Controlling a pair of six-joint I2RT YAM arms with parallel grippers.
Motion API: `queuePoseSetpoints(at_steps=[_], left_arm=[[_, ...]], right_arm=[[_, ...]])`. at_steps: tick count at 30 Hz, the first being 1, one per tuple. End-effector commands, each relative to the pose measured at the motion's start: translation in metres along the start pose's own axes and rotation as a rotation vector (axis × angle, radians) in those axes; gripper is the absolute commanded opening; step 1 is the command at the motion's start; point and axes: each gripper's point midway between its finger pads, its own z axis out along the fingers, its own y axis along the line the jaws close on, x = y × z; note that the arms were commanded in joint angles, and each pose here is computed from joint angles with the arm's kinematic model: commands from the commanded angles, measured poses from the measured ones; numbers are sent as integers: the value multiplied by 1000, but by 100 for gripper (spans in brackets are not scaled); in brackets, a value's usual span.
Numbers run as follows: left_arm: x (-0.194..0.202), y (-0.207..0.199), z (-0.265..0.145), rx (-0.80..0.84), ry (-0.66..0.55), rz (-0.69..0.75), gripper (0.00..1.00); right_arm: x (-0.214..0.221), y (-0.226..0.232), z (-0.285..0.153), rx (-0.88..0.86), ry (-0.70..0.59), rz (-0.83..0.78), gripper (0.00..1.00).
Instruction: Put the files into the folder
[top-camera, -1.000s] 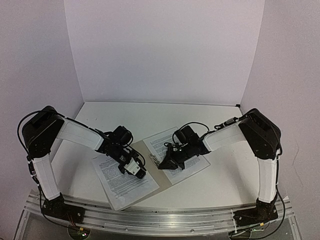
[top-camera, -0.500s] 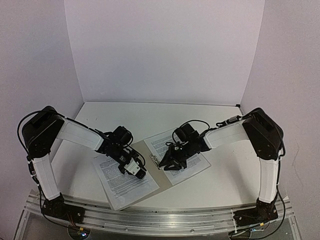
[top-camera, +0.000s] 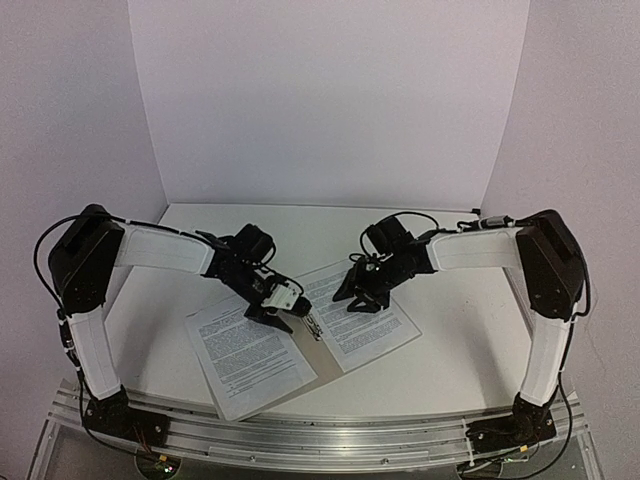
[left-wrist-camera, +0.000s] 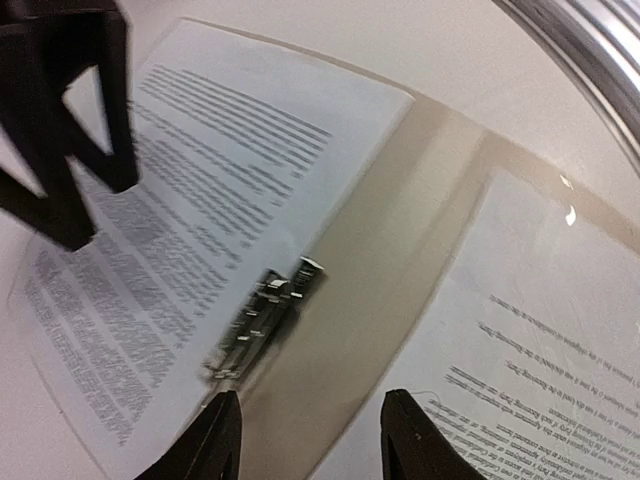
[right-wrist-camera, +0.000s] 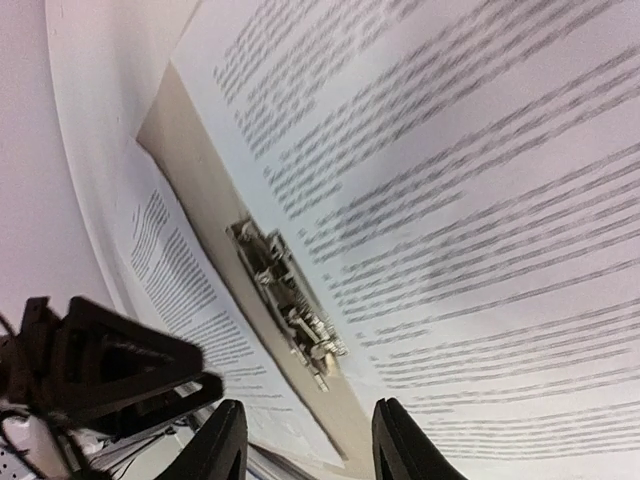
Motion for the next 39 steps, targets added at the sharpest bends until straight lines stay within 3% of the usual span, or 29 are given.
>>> queuePoseSetpoints(at_steps=[1,2,4,5,6,9,17,21,24,29,35,39], left_arm=[[-47,66,-45,-100,-88,-208,48],[-42,86,-55,-148,-47,-360,48],[-10,96,-63,-192,70,-568,43],[-4,95,-64,-197,93,-603,42],[41,89,-72,-231,217,-770,34],[99,59,-85,-254,375,-925,30],[116,57,-56,-332,438,-829,31],[108,1,-23,-235,510,-663,30],[88,-32,-10,-167,490,-546,30],[78,-51,-6,-118,454,-462,31],[61,-78,7,-21,395,-295,34],[52,-78,10,-17,368,-285,34]], right_arm=[[-52,-46,-52,232,-187,-4,48],[-69,-79,-67,398,-243,-32,50],[-82,-113,-82,570,-256,-59,54],[-85,-116,-85,589,-260,-65,54],[-99,-129,-92,675,-275,-99,56],[-115,-143,-90,742,-264,-148,58],[-104,-160,-54,692,-186,-114,57],[-73,-172,-43,689,-140,-76,56],[-57,-174,-39,669,-130,-33,56],[-39,-167,-33,611,-115,12,56],[-32,-158,-49,582,-142,31,55],[-56,-120,-89,675,-270,-88,55]])
